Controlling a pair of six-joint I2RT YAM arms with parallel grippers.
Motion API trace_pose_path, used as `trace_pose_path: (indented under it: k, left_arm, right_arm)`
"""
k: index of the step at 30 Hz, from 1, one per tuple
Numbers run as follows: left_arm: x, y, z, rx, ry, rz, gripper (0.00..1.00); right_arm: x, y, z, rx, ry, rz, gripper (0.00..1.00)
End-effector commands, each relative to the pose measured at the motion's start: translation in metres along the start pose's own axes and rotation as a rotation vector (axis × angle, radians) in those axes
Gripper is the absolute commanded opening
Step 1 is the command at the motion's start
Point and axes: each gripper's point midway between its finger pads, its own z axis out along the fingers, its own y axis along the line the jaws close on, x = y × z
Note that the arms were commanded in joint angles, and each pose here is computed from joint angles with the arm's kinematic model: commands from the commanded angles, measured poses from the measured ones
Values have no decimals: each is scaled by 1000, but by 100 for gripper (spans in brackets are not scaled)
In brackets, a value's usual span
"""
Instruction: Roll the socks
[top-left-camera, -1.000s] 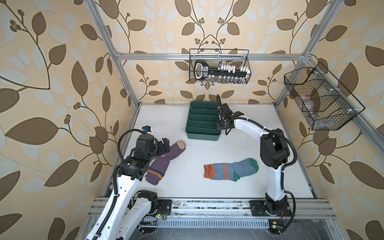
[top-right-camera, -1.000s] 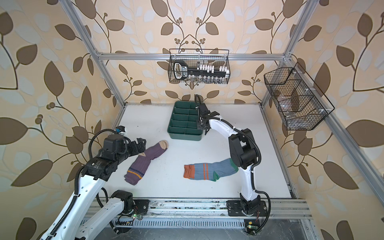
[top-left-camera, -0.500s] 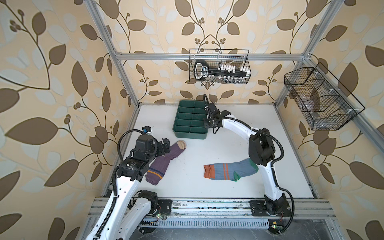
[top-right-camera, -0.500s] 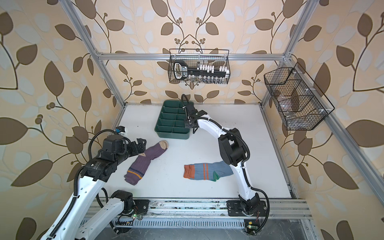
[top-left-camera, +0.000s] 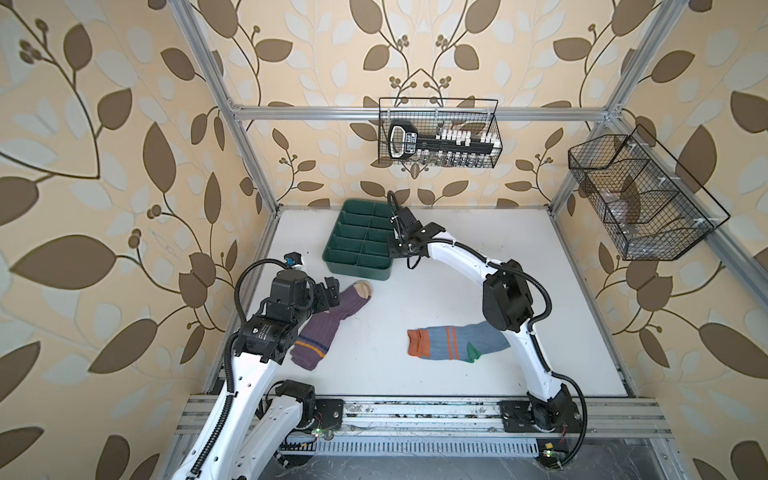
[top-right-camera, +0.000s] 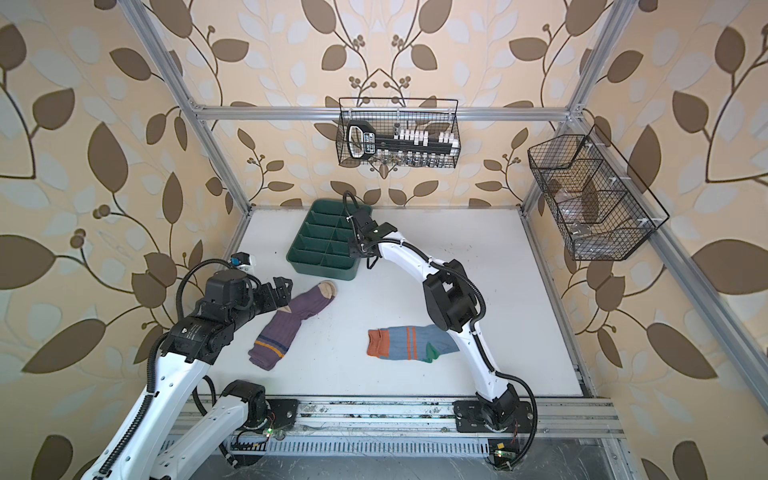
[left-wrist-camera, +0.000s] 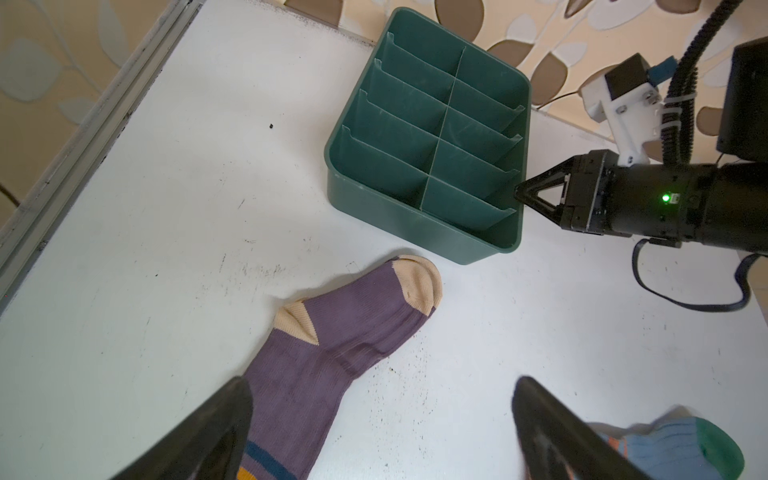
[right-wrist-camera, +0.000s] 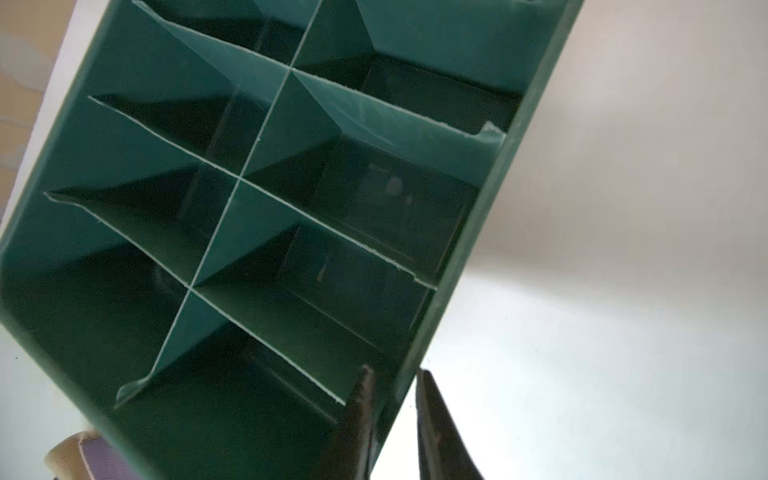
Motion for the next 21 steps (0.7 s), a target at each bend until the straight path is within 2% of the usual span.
trace_pose_path:
  k: [1, 3, 6, 10, 13, 16, 21]
  left_arm:
    - [-1, -3, -3, 14, -6, 17, 99]
    - [0, -4, -2, 19, -1, 18, 99]
    - [1, -6, -1, 27, 6, 20, 99]
    - [2, -10, 0, 51, 15, 26, 99]
    - [5, -21, 2, 111, 32, 36, 99]
    - [11, -35, 3, 183, 56, 57, 99]
    - [21, -53, 4, 262, 94, 101, 99]
  right_arm:
    - [-13, 13, -9, -35, -23, -21, 27]
    - [-22, 13, -23, -31, -42, -41, 36]
    - [-31, 5, -51, -13, -63, -60, 62]
    - [-28, -23, -106, 17, -115, -23, 80]
    - [-5, -60, -149, 15, -182, 75, 89]
    - [38, -108, -176, 30, -216, 221, 91]
    - [126, -173, -198, 77, -189, 404, 91]
